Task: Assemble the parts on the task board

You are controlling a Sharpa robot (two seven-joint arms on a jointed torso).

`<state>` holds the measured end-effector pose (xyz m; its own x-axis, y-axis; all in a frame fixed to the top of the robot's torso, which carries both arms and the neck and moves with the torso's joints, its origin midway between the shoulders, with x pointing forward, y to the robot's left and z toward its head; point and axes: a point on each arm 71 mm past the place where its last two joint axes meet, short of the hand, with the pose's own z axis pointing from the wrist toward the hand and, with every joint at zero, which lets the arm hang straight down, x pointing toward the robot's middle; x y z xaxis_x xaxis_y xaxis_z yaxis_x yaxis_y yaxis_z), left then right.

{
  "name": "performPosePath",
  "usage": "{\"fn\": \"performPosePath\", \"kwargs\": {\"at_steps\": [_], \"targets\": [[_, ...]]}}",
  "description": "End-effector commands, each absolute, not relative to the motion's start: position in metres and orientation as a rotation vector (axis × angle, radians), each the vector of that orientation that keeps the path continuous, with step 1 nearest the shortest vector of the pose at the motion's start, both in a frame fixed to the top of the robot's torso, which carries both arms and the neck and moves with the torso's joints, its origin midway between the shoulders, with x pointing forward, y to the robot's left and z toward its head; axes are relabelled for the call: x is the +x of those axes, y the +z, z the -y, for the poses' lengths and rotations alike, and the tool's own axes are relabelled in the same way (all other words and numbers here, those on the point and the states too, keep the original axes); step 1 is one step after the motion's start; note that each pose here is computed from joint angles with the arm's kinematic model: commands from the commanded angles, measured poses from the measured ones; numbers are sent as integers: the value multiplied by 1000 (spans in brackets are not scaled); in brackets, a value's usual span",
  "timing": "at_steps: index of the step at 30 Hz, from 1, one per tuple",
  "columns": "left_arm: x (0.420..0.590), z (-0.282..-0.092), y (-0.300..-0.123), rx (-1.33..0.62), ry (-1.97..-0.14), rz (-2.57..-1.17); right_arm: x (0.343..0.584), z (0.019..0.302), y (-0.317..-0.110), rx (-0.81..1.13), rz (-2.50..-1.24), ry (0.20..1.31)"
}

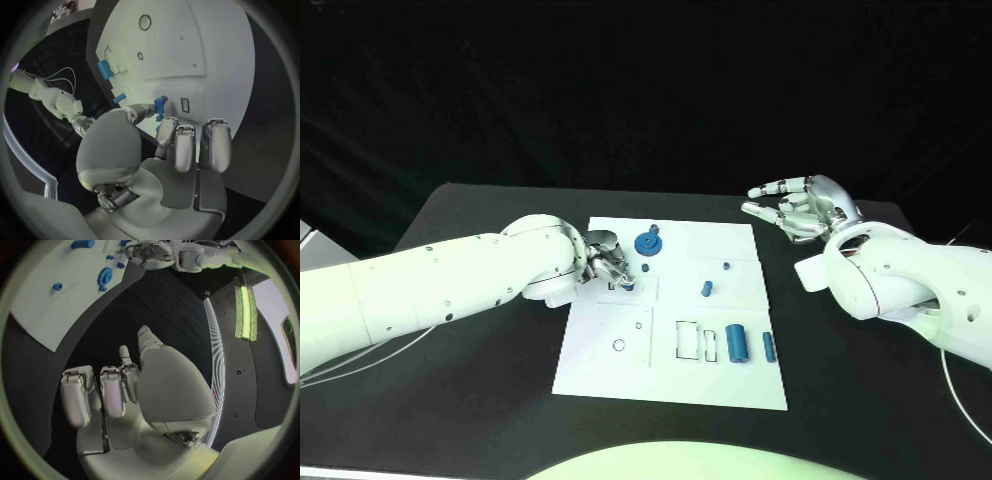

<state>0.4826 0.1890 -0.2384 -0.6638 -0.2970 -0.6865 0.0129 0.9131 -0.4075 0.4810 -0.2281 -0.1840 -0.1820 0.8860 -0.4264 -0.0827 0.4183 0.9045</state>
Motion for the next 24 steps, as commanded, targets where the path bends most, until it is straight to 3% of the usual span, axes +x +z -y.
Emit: {"fn": "performPosePath", "kwargs": {"at_steps": [1,24], "targets": [[482,-187,-239,-186,-482,-2259,480,226,-184,739,-1504,1044],[481,-185,-242,-133,-452,-2318,480,226,-184,740,-1506,1044]]}}
